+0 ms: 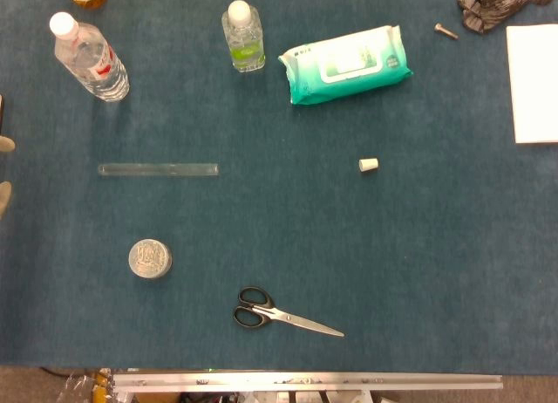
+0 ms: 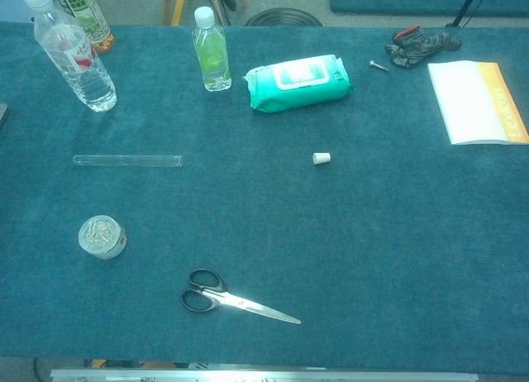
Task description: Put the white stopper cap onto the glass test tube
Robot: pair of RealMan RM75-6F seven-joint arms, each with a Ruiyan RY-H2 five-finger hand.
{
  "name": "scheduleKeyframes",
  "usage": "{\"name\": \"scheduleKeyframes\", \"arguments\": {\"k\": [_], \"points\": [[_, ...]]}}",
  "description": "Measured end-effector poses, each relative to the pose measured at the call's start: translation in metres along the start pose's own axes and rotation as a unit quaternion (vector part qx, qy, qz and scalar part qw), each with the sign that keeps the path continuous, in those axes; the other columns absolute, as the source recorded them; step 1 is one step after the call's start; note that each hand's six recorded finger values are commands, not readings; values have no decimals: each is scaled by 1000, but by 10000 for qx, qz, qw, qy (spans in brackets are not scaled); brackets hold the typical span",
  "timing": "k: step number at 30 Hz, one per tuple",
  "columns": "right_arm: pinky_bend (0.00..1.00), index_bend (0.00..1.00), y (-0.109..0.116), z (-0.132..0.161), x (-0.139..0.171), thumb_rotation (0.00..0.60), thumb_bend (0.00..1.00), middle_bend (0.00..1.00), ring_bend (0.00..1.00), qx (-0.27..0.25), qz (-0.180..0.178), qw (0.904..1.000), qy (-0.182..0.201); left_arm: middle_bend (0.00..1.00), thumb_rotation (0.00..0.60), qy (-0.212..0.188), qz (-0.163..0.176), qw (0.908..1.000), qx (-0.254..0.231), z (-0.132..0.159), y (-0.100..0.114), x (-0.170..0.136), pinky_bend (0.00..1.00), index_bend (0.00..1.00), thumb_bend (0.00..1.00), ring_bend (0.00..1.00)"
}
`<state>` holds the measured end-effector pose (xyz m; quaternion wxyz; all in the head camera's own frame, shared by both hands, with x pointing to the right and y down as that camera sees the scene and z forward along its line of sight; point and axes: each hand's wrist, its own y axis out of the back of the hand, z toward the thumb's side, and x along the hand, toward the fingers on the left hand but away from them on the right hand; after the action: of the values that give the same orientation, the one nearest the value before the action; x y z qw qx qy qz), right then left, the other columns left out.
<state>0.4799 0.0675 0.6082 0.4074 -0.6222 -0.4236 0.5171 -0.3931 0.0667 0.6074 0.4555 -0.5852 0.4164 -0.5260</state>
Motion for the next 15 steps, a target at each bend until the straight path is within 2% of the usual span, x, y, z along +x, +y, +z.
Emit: {"name": "scheduleKeyframes", "arguments": {"k": [15], "points": [[417,391,-1,7,2,600,345,321,288,3,30,9999,113,319,600,-12,85,10000,-49,-3,3,-6,238,347,322,174]]}}
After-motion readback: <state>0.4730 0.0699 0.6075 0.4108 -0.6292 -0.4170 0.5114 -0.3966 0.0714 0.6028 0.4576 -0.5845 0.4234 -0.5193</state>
